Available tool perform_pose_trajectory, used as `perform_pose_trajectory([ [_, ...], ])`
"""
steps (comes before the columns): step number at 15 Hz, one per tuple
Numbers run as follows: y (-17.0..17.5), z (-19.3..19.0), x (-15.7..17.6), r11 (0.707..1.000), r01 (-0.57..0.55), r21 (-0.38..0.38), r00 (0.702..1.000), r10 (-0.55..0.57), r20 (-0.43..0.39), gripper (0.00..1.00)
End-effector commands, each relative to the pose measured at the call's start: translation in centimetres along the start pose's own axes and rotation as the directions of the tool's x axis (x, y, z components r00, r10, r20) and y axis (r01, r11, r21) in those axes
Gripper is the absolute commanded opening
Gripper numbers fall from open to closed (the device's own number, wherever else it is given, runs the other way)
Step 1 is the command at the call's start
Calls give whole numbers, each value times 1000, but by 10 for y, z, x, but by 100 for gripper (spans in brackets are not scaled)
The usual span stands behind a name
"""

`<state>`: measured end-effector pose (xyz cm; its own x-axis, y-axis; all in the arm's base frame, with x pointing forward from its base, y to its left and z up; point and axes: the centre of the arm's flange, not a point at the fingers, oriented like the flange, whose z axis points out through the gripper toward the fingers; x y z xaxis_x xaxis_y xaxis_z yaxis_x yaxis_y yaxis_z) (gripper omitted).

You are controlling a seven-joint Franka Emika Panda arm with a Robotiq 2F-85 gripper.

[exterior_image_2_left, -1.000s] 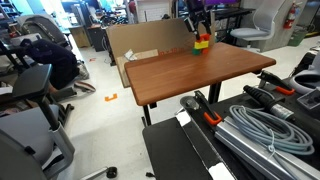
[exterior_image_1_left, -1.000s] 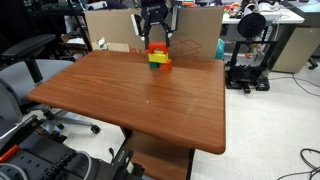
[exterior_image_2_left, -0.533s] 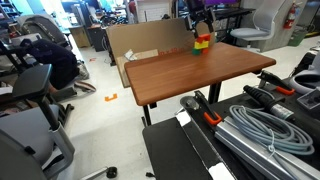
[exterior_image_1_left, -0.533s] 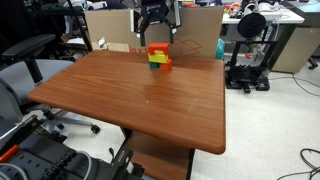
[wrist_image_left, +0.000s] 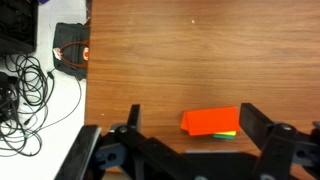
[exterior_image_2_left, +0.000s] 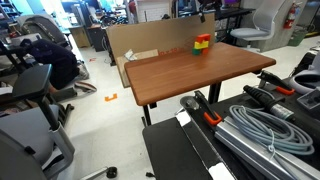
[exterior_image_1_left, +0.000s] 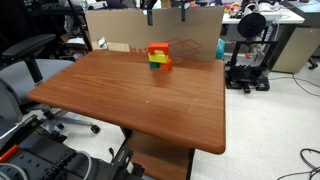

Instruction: Put the orange block on top of the yellow block

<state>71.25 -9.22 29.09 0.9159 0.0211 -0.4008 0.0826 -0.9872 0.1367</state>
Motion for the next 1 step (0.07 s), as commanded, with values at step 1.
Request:
perform_pose_trajectory([
  [1, 6, -3, -5, 1000, -8, 1, 1000, 8, 0, 100],
])
